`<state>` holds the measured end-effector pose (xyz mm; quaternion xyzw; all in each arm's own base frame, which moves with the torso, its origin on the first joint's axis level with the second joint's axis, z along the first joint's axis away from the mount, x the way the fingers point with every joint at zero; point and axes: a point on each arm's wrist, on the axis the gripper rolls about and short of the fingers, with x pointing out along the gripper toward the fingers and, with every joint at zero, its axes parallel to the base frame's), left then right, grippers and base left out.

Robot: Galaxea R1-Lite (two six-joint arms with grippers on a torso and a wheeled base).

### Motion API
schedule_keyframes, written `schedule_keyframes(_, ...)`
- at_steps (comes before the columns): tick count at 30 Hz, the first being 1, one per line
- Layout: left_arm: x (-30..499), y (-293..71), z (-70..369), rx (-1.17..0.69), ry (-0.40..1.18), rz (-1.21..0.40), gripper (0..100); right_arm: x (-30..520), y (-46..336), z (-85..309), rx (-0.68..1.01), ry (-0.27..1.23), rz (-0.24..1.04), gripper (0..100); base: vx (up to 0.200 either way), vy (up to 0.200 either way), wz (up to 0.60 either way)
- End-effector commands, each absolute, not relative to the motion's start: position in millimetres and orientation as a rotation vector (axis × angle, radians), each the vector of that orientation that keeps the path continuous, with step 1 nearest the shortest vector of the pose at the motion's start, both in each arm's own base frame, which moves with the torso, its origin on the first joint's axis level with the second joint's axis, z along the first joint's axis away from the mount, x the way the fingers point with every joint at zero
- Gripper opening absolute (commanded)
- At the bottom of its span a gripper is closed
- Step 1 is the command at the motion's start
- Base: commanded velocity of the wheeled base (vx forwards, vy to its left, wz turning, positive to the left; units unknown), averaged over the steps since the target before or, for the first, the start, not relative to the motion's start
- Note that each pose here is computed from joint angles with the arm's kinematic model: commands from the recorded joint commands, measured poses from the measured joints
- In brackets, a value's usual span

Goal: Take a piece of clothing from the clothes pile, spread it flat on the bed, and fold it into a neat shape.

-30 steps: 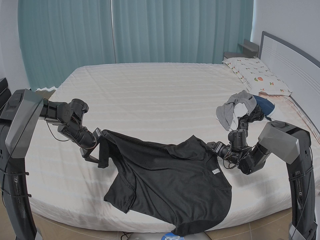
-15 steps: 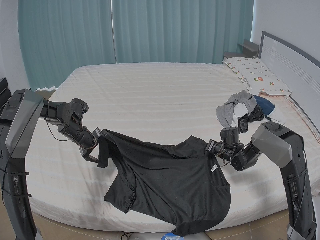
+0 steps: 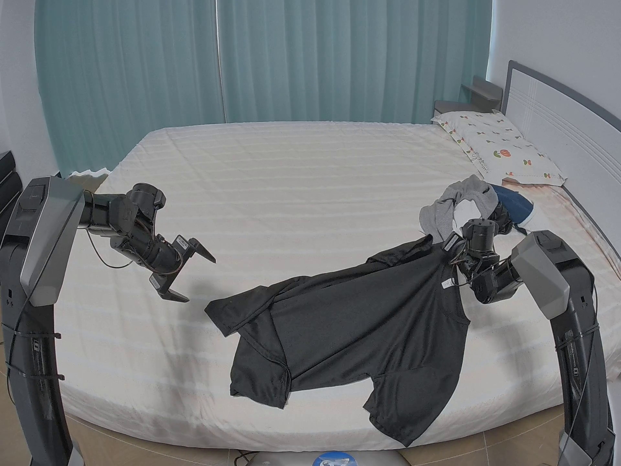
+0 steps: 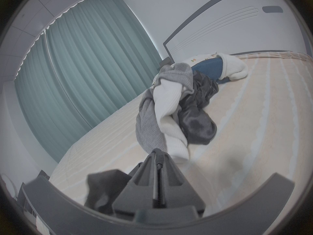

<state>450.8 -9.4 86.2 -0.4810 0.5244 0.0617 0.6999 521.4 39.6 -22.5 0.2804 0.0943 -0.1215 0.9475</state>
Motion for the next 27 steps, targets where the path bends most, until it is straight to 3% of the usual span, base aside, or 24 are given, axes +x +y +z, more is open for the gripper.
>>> schedule_keyframes(1, 460.3, 1.2, 75.8, -1.106, 1.145, 0.165, 100, 519.9, 45.2, -45.0, 0.557, 0.216, -0.246, 0, 0.0, 0.0, 0.0)
schedule_keyframes(9, 451.4, -1.4, 71.5, -1.109, 1.186, 0.166, 100, 512.3, 59.8, -41.6, 0.531, 0.249, -0.213, 0, 0.0, 0.0, 0.0)
schedule_keyframes(10, 446.1, -3.6, 75.0, -1.105, 1.191, 0.161, 100, 507.5, 60.6, -41.4, 0.527, 0.27, -0.19, 100, 0.0, 0.0, 0.0)
schedule_keyframes(19, 410.3, -12.9, 81.8, -1.068, 1.149, 0.097, 100, 470.8, 29.0, 4.9, 0.553, 0.272, -0.108, 100, 0.0, 0.0, 0.0)
schedule_keyframes(27, 364.4, -34.4, 86.3, -1.019, 1.115, 0.003, 100, 435.7, 1.3, 24.7, 0.606, 0.303, -0.185, 100, 0.0, 0.0, 0.0)
